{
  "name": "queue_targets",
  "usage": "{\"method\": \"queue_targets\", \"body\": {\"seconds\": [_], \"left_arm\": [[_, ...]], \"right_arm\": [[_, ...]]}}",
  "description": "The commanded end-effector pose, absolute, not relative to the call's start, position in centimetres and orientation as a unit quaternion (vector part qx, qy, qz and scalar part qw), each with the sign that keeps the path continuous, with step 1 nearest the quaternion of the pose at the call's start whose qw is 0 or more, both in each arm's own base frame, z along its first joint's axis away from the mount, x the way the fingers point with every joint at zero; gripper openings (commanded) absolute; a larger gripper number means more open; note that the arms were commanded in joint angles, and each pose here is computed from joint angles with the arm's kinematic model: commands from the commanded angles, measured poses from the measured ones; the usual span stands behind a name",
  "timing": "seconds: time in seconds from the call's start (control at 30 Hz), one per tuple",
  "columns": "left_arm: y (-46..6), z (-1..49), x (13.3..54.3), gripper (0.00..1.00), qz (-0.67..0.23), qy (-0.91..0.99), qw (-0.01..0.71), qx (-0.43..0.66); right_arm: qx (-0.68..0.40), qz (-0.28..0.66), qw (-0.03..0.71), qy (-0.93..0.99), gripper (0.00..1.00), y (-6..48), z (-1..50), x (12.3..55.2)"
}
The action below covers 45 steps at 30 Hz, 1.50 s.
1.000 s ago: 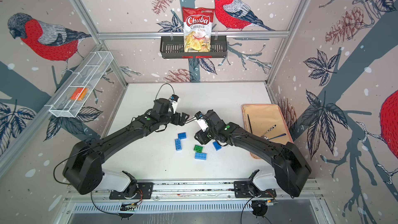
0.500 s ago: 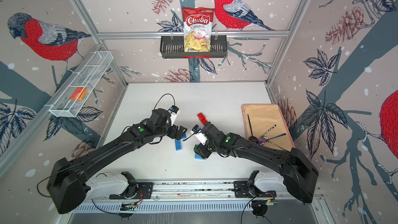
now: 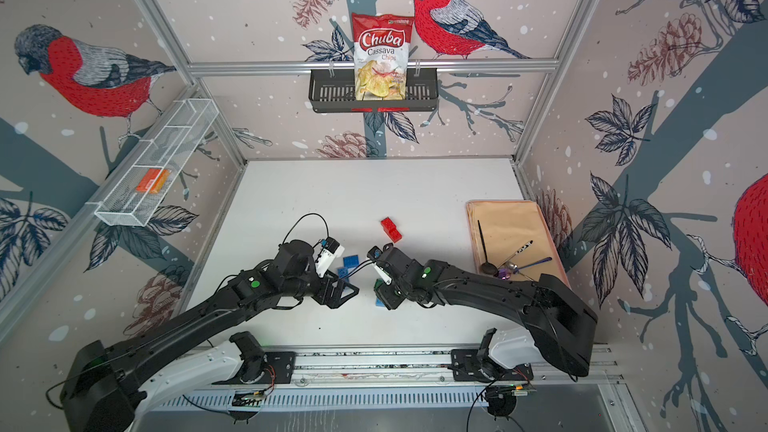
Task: Assemble a rectangle with lego
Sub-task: Pick up the lego brick from the center of the board.
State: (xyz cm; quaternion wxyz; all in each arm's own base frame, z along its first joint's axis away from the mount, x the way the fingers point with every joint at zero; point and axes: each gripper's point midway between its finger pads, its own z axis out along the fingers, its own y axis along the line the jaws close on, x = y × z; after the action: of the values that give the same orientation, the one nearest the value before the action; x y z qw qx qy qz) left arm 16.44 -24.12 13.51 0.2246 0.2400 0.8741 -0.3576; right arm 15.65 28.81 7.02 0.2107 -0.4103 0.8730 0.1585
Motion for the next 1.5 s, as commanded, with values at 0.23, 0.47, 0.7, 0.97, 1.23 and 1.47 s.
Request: {"method": "queue_targets", "body": {"seconds": [0.23, 0.47, 0.7, 0.97, 1.23, 1.47], "left_arm": [[-25.2, 14.2, 13.7, 0.96, -0.463, 0.842, 0.192, 0.199], [-25.2, 14.3, 13.9, 0.96, -0.462, 0.84, 0.198, 0.204], [-24.8, 14.3, 14.4, 0.96, -0.447, 0.846, 0.213, 0.197], [-24.2, 14.5, 15.1, 0.96, -0.425, 0.855, 0.229, 0.187], [-23.8, 15.9, 16.7, 0.96, -0.4, 0.856, 0.273, 0.182], [-24.2, 16.9, 18.9, 0.96, -0.373, 0.862, 0.297, 0.173]], "right_arm": [[-0.393, 0.139, 0.178, 0.891, 0.66, 28.7, 4.1, 13.9], [-0.418, 0.126, 0.17, 0.883, 0.66, 29.4, 2.8, 12.9], [-0.419, 0.112, 0.183, 0.882, 0.62, 29.4, 2.8, 13.5], [-0.415, 0.114, 0.204, 0.879, 0.45, 30.0, 2.9, 14.3], [-0.422, 0.111, 0.19, 0.88, 0.37, 30.1, 1.8, 14.2], [-0.409, 0.127, 0.2, 0.881, 0.28, 30.1, 3.3, 14.9]]}}
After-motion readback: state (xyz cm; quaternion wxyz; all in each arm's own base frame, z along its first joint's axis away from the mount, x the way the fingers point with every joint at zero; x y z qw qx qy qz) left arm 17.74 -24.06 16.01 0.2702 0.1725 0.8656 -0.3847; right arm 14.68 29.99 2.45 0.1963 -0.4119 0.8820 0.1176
